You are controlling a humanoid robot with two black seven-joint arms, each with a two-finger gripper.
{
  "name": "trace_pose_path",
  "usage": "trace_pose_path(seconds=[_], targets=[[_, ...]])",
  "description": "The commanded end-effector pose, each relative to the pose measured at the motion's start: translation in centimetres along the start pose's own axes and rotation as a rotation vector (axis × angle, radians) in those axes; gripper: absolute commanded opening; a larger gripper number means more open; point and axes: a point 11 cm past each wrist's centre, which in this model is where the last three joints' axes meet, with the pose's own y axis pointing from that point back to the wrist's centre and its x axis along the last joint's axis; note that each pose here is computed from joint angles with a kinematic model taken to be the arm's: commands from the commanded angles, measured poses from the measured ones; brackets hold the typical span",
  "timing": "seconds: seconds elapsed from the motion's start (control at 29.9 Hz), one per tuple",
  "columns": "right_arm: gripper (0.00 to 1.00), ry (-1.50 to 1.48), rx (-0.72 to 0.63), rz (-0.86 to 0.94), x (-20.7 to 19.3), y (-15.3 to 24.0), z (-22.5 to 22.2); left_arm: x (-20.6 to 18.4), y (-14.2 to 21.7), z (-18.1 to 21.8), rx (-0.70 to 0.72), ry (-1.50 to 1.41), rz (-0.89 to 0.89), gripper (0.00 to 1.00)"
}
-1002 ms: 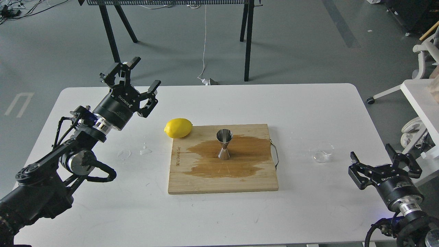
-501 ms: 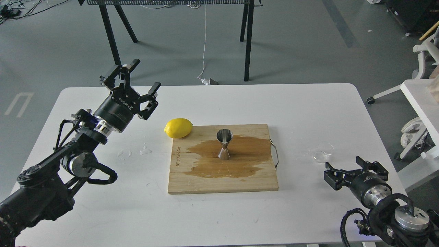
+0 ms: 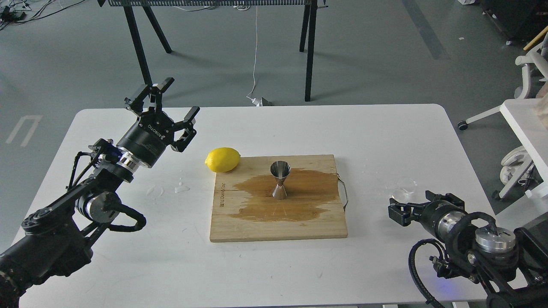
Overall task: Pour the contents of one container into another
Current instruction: 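Move the right gripper toward the small clear glass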
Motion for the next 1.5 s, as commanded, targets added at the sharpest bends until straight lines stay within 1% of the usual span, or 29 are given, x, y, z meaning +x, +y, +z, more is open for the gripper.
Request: trace_pose_path(seconds=[0.0, 0.33, 0.6, 0.7, 0.84, 0.94, 1.04, 1.1, 1.27, 1.4, 1.47], targets=[[0.99, 0.002, -0.017, 0.001, -0.9, -0.6, -0.2, 0.1, 0.3, -0.3, 0.007, 0.002, 0.005, 0.87], [0.99, -0.012, 0.006, 0.025, -1.3, -2.0, -1.3, 0.6, 0.7, -0.6, 0.015, 0.0, 0.023, 0.87], [0.94, -0.032, 0.001, 0.051, -1.1, -3.1, -1.2, 0.7, 0.7, -0.9, 0.02, 0.001, 0.028, 0.87], [0.91, -0.031, -0.001, 0.053, -1.1, -3.2, -1.0, 0.8, 0.8, -0.9, 0.021, 0.0, 0.03, 0.87], [0.9, -0.032, -0.005, 0.049, -1.3, -3.3, -0.8, 0.7, 0.7, -0.9, 0.02, 0.001, 0.028, 0.87], [0.86, -0.031, -0.003, 0.054, -1.1, -3.4, -0.8, 0.8, 0.7, -0.9, 0.02, 0.002, 0.03, 0.87], [0.85, -0.031, -0.003, 0.054, -1.1, -3.4, -0.8, 0.8, 0.8, -0.9, 0.021, 0.001, 0.031, 0.87], [0.83, -0.03, -0.002, 0.054, -1.1, -3.4, -0.8, 1.1, 0.9, -1.0, 0.024, -0.002, 0.039, 0.87], [0.82, -0.029, 0.001, 0.056, -1.1, -3.4, -0.9, 1.1, 0.9, -1.0, 0.024, -0.002, 0.04, 0.87], [0.75, -0.029, -0.001, 0.053, -1.1, -3.4, -0.8, 1.1, 0.9, -1.0, 0.024, -0.002, 0.039, 0.87], [0.73, -0.029, -0.001, 0.053, -1.1, -3.4, -0.8, 1.1, 0.9, -1.0, 0.024, -0.002, 0.039, 0.87]])
